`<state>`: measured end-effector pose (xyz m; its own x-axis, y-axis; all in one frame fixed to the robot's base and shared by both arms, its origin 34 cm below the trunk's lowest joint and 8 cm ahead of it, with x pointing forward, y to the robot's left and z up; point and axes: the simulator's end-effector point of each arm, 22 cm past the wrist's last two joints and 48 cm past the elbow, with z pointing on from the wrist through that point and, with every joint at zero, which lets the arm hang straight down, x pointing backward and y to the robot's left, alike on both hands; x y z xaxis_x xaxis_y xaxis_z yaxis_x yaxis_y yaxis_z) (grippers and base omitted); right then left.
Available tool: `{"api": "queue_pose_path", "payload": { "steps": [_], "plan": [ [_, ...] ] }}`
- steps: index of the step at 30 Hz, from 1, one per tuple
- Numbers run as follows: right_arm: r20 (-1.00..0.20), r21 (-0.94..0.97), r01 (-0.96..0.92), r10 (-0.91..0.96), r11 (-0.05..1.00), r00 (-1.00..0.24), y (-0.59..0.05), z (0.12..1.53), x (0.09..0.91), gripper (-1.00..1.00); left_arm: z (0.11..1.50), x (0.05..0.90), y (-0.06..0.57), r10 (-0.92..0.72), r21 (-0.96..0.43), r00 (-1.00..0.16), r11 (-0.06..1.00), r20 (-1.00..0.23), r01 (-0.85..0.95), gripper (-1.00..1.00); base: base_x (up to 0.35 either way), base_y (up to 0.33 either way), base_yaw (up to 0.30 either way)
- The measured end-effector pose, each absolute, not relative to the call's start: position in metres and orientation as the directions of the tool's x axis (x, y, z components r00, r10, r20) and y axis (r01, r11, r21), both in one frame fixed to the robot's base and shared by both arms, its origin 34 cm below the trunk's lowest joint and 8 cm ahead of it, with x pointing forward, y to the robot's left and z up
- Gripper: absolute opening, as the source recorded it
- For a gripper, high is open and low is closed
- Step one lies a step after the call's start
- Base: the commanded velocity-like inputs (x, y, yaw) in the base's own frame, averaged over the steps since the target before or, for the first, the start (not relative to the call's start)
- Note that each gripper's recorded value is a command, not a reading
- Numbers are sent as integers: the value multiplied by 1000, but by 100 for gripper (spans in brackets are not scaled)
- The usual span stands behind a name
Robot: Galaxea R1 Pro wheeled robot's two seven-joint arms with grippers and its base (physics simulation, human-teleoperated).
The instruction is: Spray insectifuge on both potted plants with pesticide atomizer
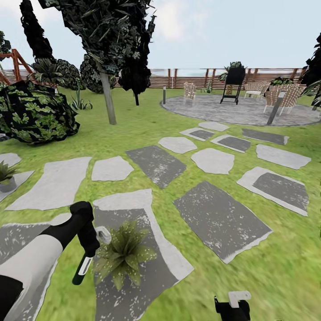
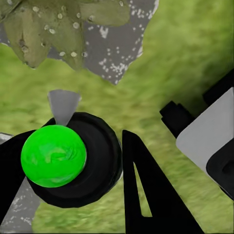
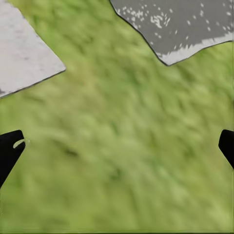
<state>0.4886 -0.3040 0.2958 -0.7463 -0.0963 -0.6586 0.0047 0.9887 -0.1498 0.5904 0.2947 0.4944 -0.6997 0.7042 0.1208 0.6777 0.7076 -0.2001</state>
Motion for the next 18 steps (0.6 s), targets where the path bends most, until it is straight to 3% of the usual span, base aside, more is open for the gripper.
{"api": "queue_pose_path", "payload": {
  "steps": [4, 8, 14, 18],
  "plan": [
    [-660, -150, 5, -96, 989, -745, -304, 296, 489, 100, 492, 586, 295, 724, -191, -674, 689, 146, 699, -100, 0, 0, -259],
    [-660, -149, 5, -96, 989, -745, -304, 296, 489, 100, 492, 585, 296, 736, -193, -661, 677, 147, 711, -100, 0, 19, -55],
    [-659, -149, 5, -96, 989, -746, -304, 296, 489, 100, 492, 585, 295, 756, -201, -640, 654, 140, 729, -100, -34, 242, -4],
    [-660, -149, 5, -96, 989, -745, -304, 296, 489, 100, 492, 585, 295, 755, -203, -641, 655, 139, 728, -100, -4, 280, -172]
  ]
}}
